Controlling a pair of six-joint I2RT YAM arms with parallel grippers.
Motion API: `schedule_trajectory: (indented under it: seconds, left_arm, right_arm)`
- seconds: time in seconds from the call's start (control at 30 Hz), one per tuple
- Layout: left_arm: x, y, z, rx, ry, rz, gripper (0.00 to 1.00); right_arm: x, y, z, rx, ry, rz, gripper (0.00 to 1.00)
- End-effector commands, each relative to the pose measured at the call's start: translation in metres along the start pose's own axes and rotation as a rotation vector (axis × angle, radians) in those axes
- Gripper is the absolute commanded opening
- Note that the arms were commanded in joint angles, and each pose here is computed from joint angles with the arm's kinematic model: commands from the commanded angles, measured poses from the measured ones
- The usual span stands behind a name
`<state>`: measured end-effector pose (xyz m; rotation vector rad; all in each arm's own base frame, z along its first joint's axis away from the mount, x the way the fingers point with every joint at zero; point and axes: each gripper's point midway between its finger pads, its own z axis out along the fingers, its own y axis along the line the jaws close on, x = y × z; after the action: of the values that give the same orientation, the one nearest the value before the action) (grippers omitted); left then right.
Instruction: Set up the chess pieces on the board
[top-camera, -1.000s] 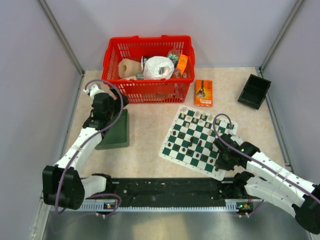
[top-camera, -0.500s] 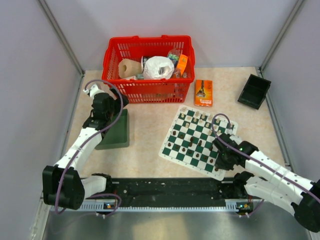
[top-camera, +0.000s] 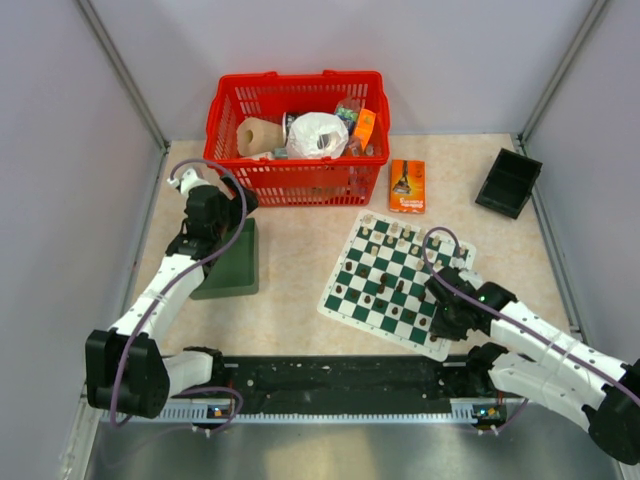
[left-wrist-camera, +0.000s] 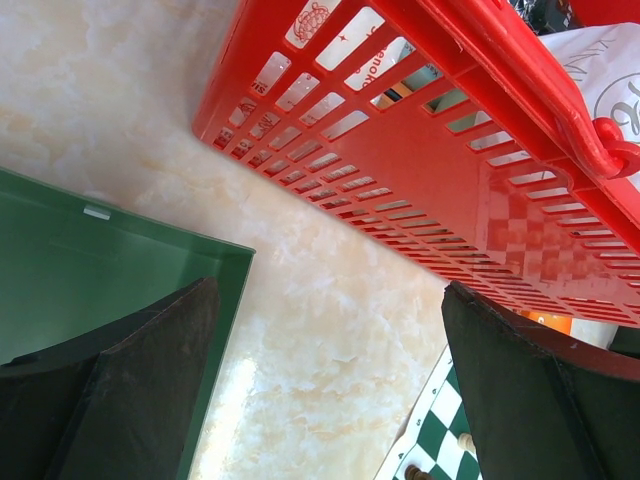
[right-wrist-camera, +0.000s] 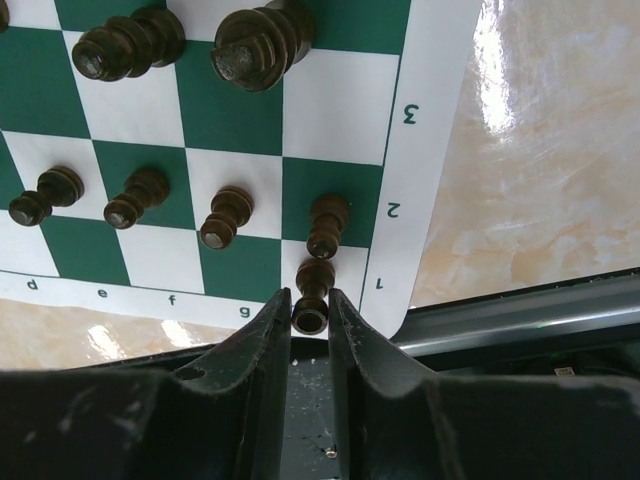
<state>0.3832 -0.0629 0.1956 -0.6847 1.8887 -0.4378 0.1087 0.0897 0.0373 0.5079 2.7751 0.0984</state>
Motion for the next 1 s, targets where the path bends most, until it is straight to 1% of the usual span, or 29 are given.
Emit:
schedule_trajectory:
  seconds: [0.0, 0.3, 0.47, 0.7, 0.9, 0.97]
  left_arm:
    - [-0.012, -0.010, 0.002, 0.042, -0.043, -0.014, 0.98]
    - [-0.011, -0.010, 0.002, 0.043, -0.042, -0.014, 0.98]
    - [-0.012, -0.011, 0.001, 0.045, -0.044, -0.014, 0.98]
    - [-0.014, -0.012, 0.000, 0.046, -0.048, -0.012, 0.98]
    - [-0.015, -0.012, -0.001, 0.047, -0.051, -0.008, 0.99]
    - [-0.016, -0.013, -0.001, 0.046, -0.053, -0.006, 0.98]
  right_arm:
    - [-0.005, 0.012, -0.006, -0.047, -0.018, -0.018, 0.22]
    - [-0.007, 0.015, -0.009, -0.059, -0.022, -0.023, 0.24]
    - [-0.024, 0.027, -0.025, -0.092, -0.075, -0.024, 0.26]
    - [-0.061, 0.036, -0.054, -0.096, -0.211, -0.021, 0.27]
    - [-0.066, 0.032, -0.050, -0.049, -0.224, -0.019, 0.28]
    - [-0.062, 0.031, -0.047, -0.045, -0.210, -0.021, 0.27]
